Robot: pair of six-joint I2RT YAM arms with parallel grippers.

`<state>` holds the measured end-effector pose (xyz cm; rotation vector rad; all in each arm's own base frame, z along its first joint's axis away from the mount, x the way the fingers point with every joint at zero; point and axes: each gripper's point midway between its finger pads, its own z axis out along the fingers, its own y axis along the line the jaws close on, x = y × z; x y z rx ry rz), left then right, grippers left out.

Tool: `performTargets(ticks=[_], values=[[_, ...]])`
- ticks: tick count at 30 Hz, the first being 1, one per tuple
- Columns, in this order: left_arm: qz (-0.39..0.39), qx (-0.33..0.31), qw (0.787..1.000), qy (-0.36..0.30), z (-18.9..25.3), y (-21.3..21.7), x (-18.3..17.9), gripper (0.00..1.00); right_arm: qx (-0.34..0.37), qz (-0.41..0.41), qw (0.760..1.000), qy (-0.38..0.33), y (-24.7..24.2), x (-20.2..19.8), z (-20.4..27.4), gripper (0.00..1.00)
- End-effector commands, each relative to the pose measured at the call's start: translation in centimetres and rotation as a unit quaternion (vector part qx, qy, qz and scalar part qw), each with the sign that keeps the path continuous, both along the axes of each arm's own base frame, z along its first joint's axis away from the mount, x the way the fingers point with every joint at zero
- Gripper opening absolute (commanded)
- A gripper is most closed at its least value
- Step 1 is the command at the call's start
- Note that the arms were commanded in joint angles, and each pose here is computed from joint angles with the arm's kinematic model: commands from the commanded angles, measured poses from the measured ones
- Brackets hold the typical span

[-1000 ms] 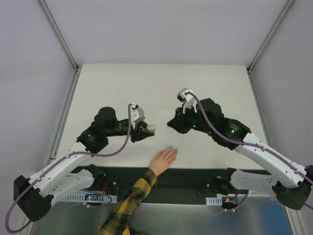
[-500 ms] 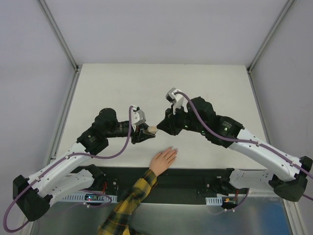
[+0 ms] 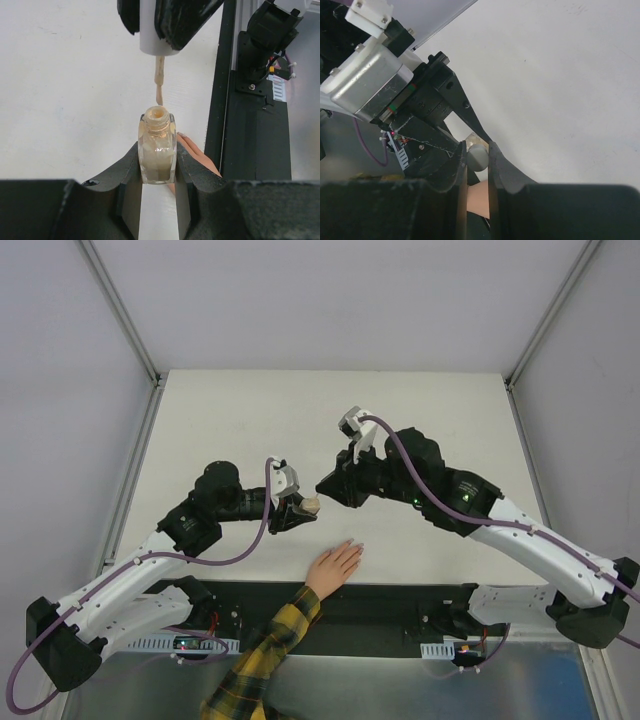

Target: Paint the nails

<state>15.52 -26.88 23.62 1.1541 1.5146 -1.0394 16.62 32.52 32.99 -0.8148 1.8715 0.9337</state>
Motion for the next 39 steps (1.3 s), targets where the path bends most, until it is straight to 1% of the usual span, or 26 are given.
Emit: performTargets(ticks=[1,10,24,29,33,39], values=[[-0.011,-0.018,0.999,-0.035,1.9,-0.3,-0.2,0.00,0.020,0.014,1.000,-0.014,0.8,-0.1,1.9,0.00],[-0.014,-0.020,0.999,-0.040,2.2,-0.3,-0.4,0.00,0.013,0.014,1.000,-0.007,1.1,0.0,1.0,0.00],[-0.011,-0.024,0.998,-0.052,2.5,0.0,-0.4,0.00,0.001,0.039,0.999,0.020,1.9,-0.7,-0.8,0.00],[-0.014,-0.024,0.998,-0.054,2.6,0.0,-0.5,0.00,-0.001,0.041,0.998,0.046,2.4,-1.0,-1.6,0.00],[-0.012,-0.024,0.998,-0.055,2.5,0.0,-0.5,0.00,-0.012,0.072,0.995,0.075,3.1,-2.0,-2.8,0.00],[-0.002,-0.024,0.998,-0.059,2.7,0.2,-0.2,0.00,-0.034,0.079,0.990,0.115,3.8,-3.0,-5.8,0.00]])
